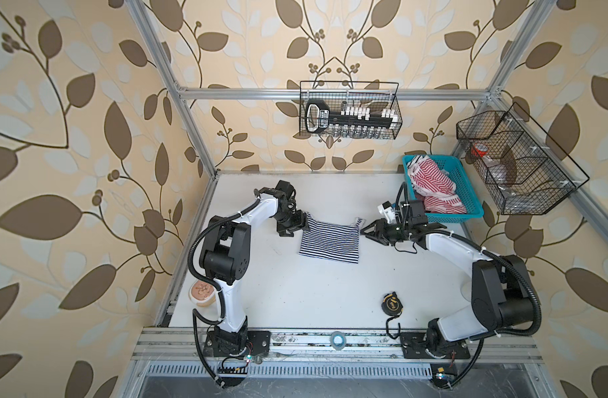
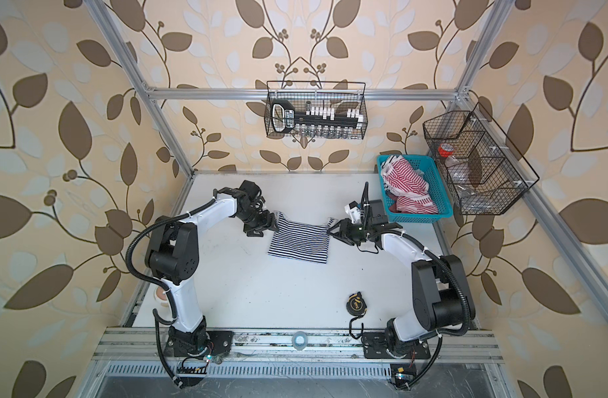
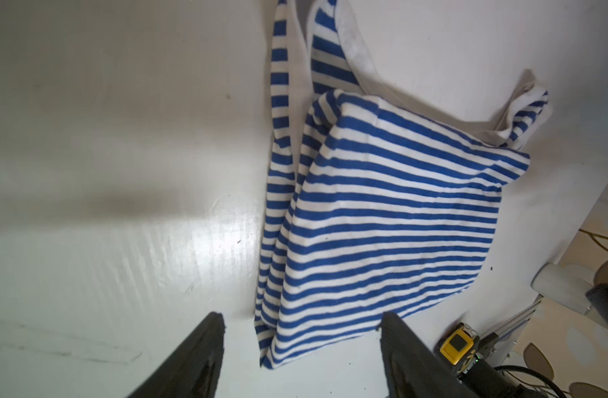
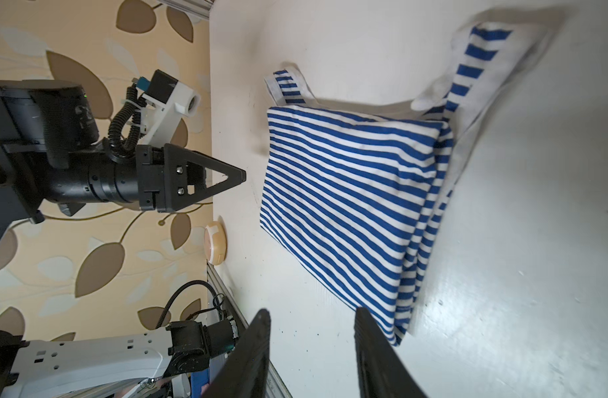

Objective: Fold and stack the tank tops
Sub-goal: 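Move both grippers toward the far corners of the folded tank top, then grasp the far edge of the folded blue-striped tank top with the left gripper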

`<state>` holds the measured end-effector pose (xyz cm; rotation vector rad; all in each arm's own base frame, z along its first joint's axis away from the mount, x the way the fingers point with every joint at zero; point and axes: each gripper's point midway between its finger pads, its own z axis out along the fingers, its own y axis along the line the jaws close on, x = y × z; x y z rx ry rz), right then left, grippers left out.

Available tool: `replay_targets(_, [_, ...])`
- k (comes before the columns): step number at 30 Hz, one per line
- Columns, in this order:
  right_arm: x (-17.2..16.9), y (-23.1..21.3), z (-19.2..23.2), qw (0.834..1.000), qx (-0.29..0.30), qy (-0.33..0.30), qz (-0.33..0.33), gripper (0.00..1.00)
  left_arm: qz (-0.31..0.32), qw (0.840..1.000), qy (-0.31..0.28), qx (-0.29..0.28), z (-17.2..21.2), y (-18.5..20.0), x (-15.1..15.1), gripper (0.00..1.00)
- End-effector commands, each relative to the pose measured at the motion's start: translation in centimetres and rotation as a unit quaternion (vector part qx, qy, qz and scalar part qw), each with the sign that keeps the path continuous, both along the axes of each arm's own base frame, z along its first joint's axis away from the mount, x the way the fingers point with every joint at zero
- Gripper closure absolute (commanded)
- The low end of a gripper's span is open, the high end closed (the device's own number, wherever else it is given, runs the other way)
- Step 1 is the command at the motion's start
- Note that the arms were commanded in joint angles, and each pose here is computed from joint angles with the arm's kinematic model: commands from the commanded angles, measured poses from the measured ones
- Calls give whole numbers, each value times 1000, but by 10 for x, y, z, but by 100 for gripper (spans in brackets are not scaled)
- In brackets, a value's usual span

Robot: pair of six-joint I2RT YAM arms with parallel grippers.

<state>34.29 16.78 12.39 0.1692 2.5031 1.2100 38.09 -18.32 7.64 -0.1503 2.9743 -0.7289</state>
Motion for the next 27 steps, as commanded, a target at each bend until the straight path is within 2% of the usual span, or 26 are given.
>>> replay_targets(1, [-4,-10,4,1000,-9,-14,-3,59,2,999,-21,-37,3,-10,15,26])
replay_targets(10, [-3,-18,1,1000,-11,-10,-11,59,8,999,22,-38,-35,-13,15,26])
replay_targets(18, [-2,-17,-4,1000,-7,-4,-11,59,1,998,41,-56,-49,-30,8,28])
replay_targets(27, [-3,-16,-9,1000,-6,0,-9,59,3,996,72,-49,-74,-42,-9,40])
